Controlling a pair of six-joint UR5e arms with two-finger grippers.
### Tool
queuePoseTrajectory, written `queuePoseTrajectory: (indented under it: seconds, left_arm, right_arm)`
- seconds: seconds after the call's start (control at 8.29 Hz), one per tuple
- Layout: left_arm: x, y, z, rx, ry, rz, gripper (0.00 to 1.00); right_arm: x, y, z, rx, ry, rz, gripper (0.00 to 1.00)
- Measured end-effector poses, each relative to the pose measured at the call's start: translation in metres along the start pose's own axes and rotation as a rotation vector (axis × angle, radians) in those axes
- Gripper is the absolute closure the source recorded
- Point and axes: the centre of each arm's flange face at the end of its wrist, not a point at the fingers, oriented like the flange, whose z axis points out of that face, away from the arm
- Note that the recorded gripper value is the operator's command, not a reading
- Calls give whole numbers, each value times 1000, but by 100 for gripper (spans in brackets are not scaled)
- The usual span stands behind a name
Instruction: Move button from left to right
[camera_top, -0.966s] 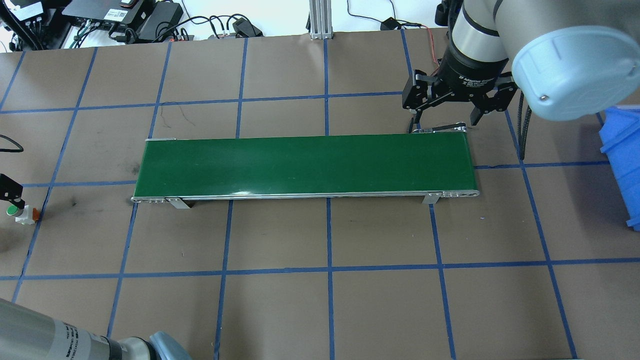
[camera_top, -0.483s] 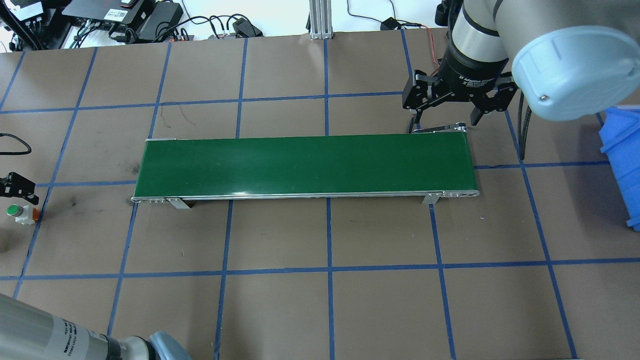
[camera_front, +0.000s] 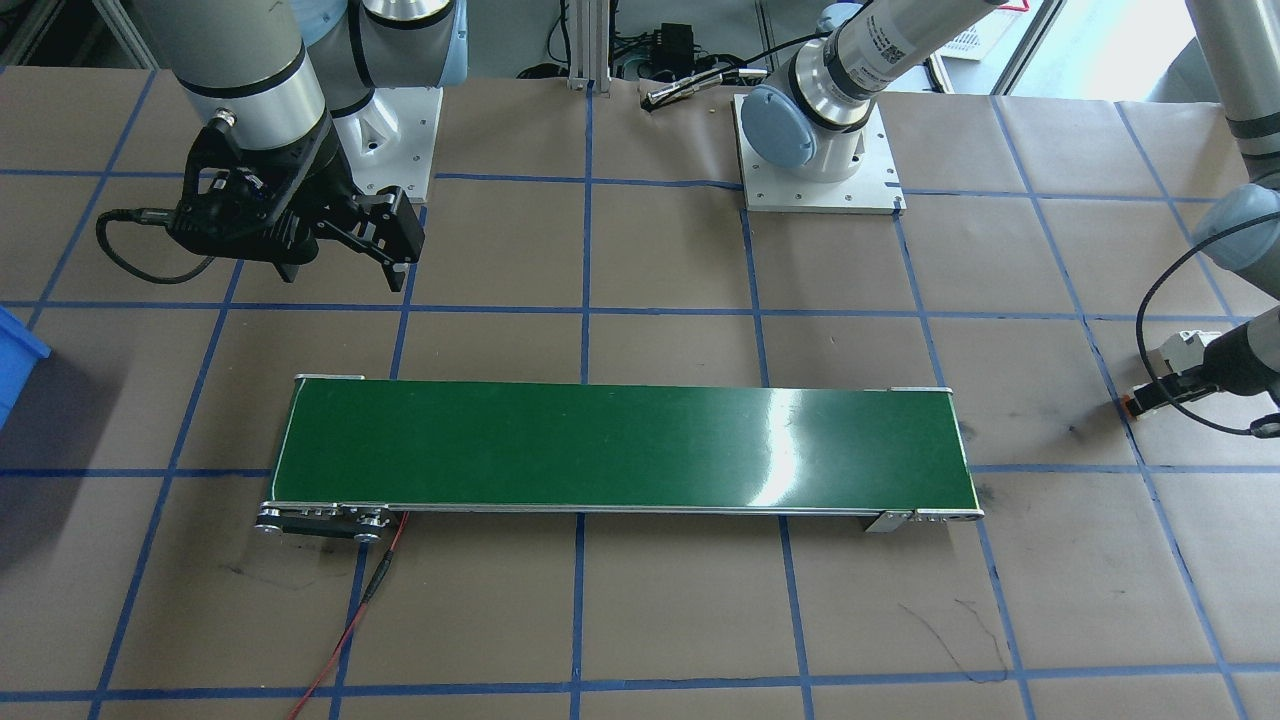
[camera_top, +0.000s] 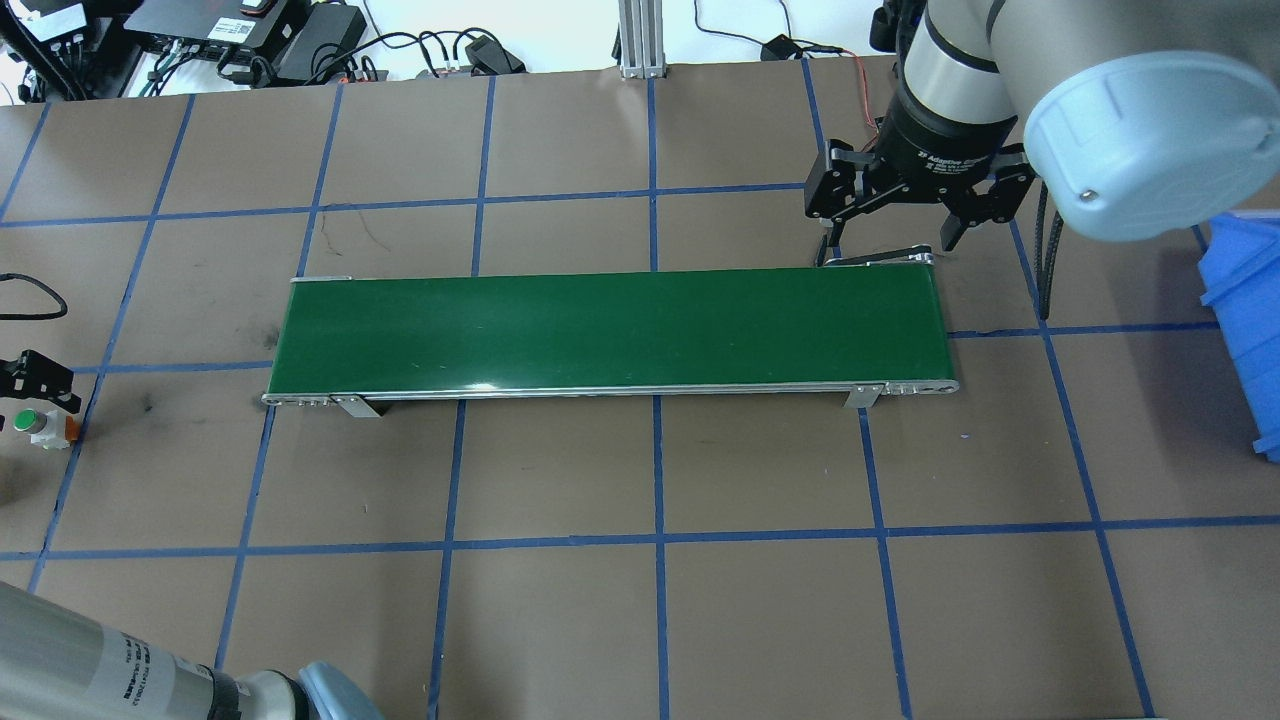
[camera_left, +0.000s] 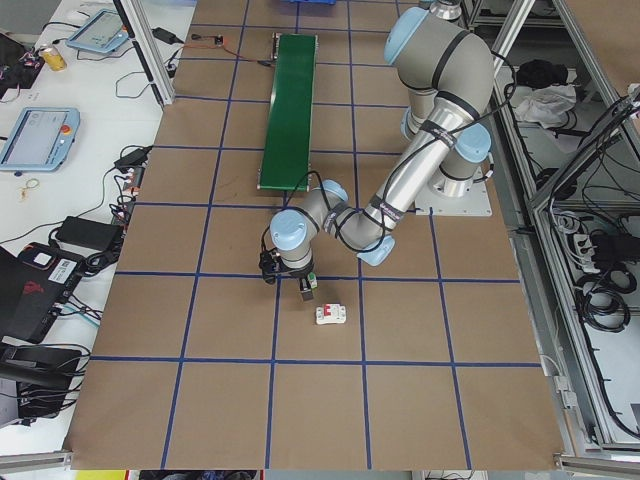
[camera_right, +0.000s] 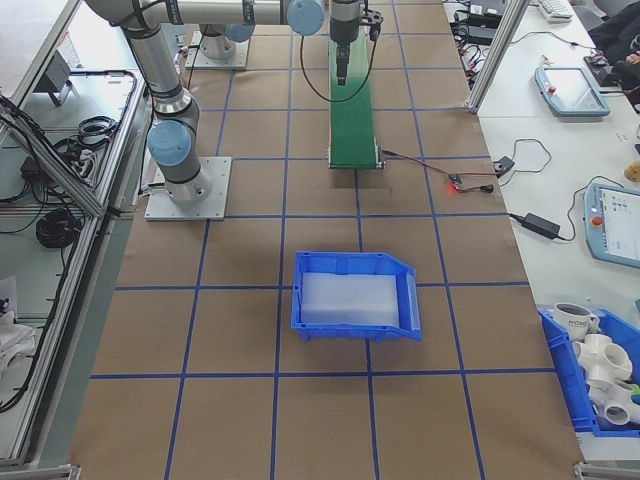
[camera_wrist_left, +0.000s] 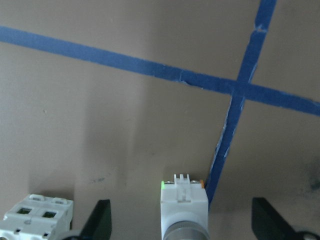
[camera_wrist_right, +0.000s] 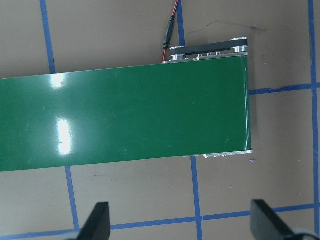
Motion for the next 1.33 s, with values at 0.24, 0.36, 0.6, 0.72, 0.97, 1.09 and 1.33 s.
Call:
queuePoseTrajectory:
  seconds: [0.24,0.36,0.6,0.72,0.97,1.09,1.33]
  left_arm:
    - [0,1,2,-9,5,2,31]
    - [0,1,3,-14,6,7,43]
    - [0,2,3,-17,8,21,51]
    - [0,2,3,-15,9,23,62]
    - [0,2,3,-15,10,24,84]
    - [0,2,3,-18,10,25,95]
    - [1,5,5,-40,24,31,98]
  right_arm:
    - [0,0,0,0,0,0,0]
    - [0,0,0,0,0,-1,0]
    - [0,0,0,0,1,-12,0]
    - [0,0,0,0,1,-15,0]
    - [0,0,0,0,1,-17,0]
    - [0,0,0,0,1,-18,0]
    - [0,0,0,0,1,-18,0]
